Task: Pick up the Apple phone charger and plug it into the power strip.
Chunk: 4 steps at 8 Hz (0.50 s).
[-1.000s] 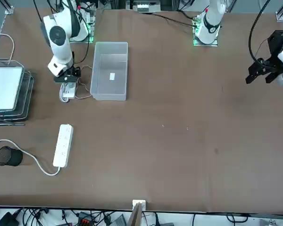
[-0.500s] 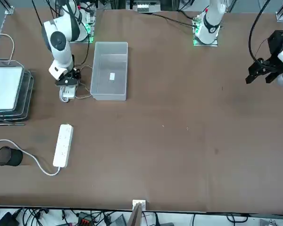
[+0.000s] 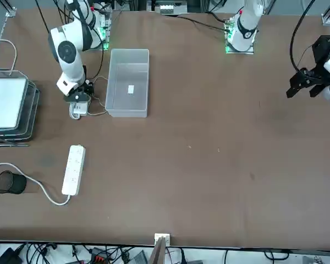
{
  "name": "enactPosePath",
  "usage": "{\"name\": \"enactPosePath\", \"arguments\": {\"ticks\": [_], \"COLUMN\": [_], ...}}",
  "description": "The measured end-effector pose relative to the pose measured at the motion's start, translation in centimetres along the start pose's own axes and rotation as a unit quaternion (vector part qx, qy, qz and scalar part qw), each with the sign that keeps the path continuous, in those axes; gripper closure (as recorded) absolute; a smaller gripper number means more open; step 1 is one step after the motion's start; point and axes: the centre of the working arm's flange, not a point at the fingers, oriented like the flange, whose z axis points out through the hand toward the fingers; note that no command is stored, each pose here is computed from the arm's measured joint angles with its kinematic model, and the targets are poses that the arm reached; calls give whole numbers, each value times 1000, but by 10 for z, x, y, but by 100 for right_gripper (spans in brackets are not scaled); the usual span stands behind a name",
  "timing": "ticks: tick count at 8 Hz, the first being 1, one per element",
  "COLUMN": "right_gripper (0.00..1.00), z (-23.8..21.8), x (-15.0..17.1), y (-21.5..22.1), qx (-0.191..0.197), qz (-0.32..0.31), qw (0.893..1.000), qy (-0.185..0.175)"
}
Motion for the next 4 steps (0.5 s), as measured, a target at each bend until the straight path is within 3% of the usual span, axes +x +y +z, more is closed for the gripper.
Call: {"name": "enactPosePath", "arguments": {"ticks": [4], "right_gripper": [22], "z": [8], "x": [-1], "y": [-1], "qx": [1], "qz": [3], "qw": [1000], "qy": [-9]}}
